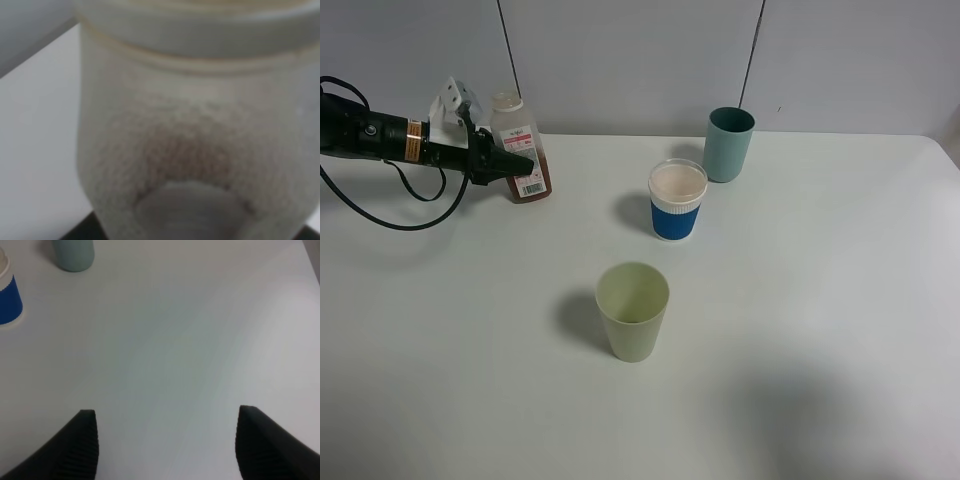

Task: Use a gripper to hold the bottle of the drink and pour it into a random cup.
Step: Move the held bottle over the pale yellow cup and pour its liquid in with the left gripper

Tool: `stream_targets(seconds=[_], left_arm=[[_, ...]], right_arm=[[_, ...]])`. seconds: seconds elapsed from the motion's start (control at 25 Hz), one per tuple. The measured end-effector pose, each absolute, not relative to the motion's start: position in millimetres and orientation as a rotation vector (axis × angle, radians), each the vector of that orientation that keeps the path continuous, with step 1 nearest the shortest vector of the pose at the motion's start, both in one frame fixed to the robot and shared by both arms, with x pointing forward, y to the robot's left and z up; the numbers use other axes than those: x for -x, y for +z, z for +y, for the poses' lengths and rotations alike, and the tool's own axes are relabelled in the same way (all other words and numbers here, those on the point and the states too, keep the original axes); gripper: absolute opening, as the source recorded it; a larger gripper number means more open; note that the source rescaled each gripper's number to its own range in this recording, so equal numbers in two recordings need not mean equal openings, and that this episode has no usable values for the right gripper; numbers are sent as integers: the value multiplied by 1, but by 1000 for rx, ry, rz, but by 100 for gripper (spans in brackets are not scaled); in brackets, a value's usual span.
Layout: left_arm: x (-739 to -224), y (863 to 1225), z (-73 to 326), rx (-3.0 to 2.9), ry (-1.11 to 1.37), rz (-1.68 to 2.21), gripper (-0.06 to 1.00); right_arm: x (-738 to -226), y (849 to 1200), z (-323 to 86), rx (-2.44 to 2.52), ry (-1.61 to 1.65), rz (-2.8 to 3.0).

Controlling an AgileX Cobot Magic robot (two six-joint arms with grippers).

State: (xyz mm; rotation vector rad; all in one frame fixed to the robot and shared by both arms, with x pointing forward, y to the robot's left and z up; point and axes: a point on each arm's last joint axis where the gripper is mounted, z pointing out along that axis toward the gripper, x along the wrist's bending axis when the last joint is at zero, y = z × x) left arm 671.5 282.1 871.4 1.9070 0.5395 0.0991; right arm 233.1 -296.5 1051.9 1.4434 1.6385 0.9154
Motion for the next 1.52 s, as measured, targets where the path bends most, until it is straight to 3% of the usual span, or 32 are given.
stream_targets(seconds=[0.32, 1.12, 1.52], left_arm=[[-673, 896, 268, -1939, 136, 527, 3], [-678, 1005, 200, -1674, 363, 740, 3], [-647, 1013, 213, -1569, 594, 1098, 3]], right_arm=[[-233, 1052, -297, -1443, 915, 1639], [-233, 1052, -297, -1443, 915, 1639], [-233, 1052, -297, -1443, 915, 1639]])
